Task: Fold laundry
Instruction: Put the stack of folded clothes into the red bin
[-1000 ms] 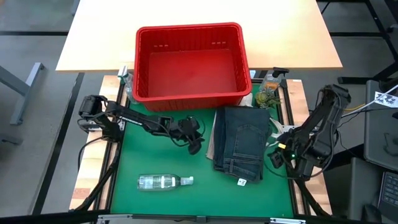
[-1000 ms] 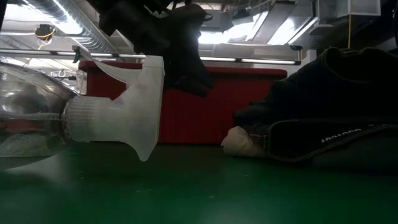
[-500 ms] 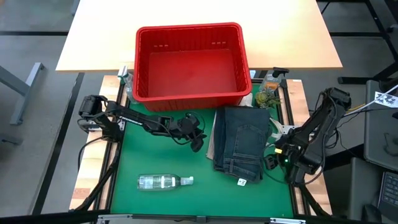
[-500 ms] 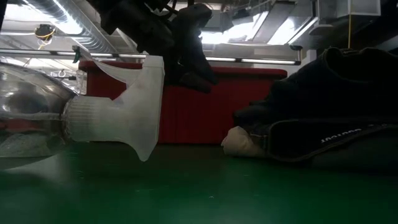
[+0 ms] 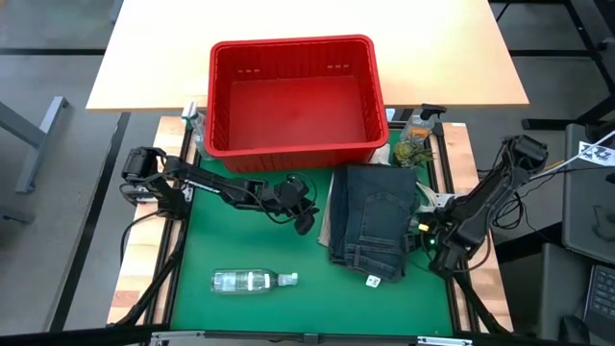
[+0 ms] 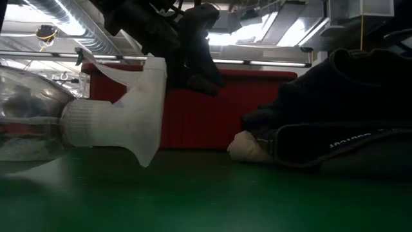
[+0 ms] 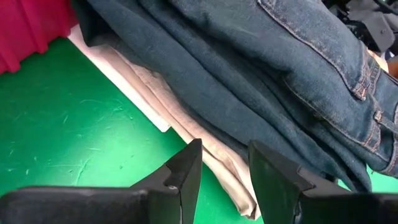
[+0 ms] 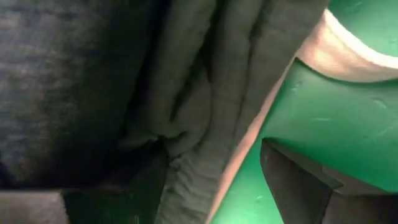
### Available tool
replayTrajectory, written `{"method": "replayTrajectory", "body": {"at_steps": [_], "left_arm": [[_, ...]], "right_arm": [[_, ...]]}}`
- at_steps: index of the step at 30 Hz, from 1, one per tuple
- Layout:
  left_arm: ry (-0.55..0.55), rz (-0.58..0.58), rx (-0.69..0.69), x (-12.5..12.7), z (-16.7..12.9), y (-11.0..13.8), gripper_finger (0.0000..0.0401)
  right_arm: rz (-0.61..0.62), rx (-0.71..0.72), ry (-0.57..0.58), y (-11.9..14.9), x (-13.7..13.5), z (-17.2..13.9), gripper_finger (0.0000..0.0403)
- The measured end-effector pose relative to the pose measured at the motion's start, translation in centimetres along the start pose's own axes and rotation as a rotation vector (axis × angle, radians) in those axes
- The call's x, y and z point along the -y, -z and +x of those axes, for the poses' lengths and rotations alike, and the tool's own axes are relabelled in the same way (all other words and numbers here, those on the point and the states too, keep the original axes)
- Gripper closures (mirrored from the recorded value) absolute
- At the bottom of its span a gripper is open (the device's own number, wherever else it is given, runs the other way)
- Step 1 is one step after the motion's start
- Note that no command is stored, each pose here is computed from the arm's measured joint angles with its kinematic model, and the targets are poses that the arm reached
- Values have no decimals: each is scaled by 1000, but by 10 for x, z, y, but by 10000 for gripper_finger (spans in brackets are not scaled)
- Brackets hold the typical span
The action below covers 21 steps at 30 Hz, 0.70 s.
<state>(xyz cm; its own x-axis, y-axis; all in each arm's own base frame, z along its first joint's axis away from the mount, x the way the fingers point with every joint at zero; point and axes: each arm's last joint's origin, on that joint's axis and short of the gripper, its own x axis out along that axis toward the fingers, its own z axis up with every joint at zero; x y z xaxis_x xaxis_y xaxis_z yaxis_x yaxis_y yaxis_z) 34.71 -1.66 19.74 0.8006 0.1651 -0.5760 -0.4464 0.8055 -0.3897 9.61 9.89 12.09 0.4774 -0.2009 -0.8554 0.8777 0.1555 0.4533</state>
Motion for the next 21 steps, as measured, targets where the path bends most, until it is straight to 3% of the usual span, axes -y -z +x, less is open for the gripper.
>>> {"method": "replayTrajectory", "body": {"at_steps": [6,15,21], "left_arm": [[-9,-3,1,-1,3,1,275],[-15,-156,-58,-10,46,30,275],[-43,-288,-56,-22,64,37,275]], "right_arm": [[5,27,-25,-1,1,2,146],[20,34,-65,0,-1,3,146],[25,41,-74,0,-2,4,146]]}}
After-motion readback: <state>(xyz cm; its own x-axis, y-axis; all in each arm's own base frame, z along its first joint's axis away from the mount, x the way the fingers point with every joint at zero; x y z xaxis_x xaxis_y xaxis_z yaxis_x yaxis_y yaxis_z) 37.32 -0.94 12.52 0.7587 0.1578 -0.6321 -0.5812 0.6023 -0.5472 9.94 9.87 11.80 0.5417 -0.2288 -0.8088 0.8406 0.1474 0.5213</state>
